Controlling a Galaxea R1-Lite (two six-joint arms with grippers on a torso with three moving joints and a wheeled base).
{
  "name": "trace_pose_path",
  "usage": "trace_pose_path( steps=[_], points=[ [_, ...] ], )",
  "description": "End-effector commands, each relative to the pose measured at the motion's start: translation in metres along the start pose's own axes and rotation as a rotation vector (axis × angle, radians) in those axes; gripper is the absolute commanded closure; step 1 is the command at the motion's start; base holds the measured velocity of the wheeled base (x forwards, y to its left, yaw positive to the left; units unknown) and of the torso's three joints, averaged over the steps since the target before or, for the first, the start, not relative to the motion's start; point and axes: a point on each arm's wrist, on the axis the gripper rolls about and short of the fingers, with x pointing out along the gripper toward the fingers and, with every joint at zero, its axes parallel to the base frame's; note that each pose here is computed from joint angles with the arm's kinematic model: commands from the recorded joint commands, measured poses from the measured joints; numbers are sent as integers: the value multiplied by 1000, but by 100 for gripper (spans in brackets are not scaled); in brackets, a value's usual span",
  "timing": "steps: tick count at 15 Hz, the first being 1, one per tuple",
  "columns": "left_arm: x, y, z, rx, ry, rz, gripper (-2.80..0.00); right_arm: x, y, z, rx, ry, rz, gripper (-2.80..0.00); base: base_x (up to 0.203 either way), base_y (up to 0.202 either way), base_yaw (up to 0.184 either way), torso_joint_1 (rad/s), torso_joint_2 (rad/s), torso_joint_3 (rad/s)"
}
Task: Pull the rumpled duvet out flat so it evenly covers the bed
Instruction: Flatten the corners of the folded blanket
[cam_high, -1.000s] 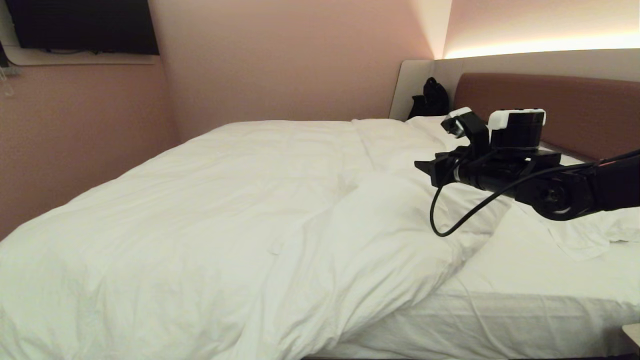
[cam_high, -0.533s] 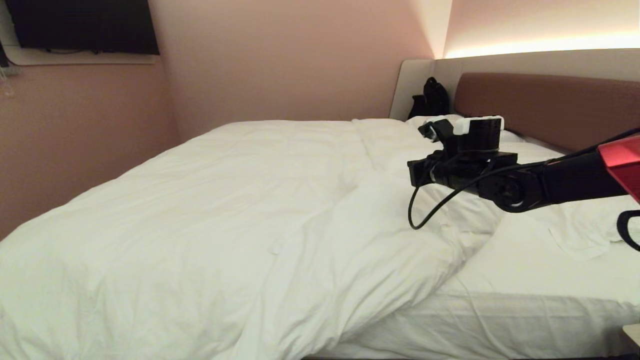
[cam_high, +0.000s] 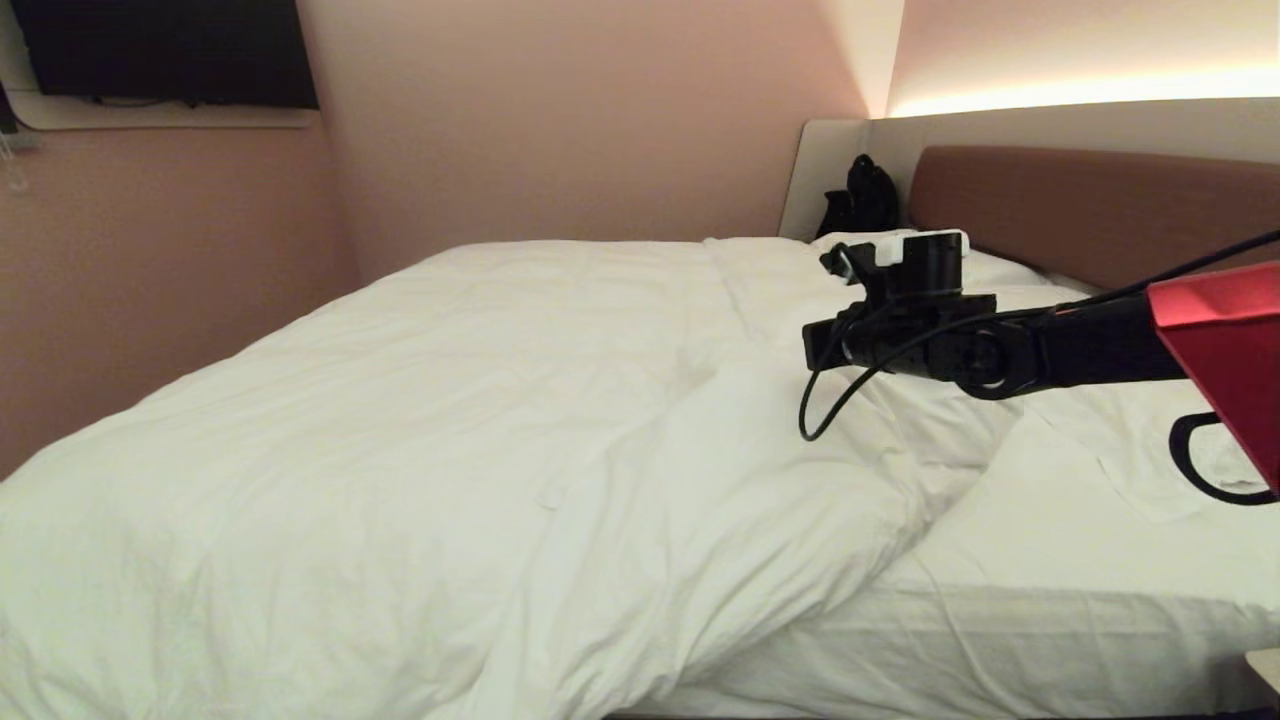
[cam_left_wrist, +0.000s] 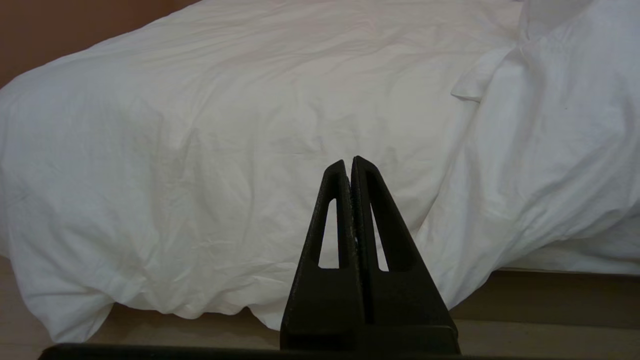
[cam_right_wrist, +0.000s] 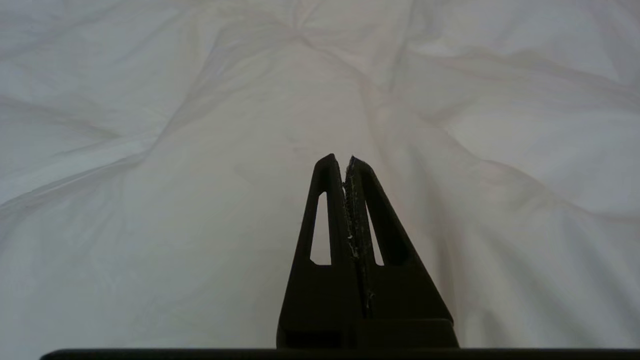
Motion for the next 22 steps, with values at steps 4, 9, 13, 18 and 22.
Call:
trace_pose_path(
  steps=[4,9,13,18,22],
  points=[
    [0,0,0,0,0,1,0,4,1,-1,17,155,20,0,0,0,0,0,0,0],
    [0,0,0,0,0,1,0,7,2,1,29,244,26,0,0,0,0,0,0,0],
    [0,0,0,0,0,1,0,8,2,-4,29,312,26,0,0,0,0,0,0,0],
    [0,0,0,0,0,1,0,9,3,-8,28,333,27,0,0,0,0,0,0,0],
    [0,0,0,0,-1,1,0,12,3,-11,32,340,32,0,0,0,0,0,0,0]
  ],
)
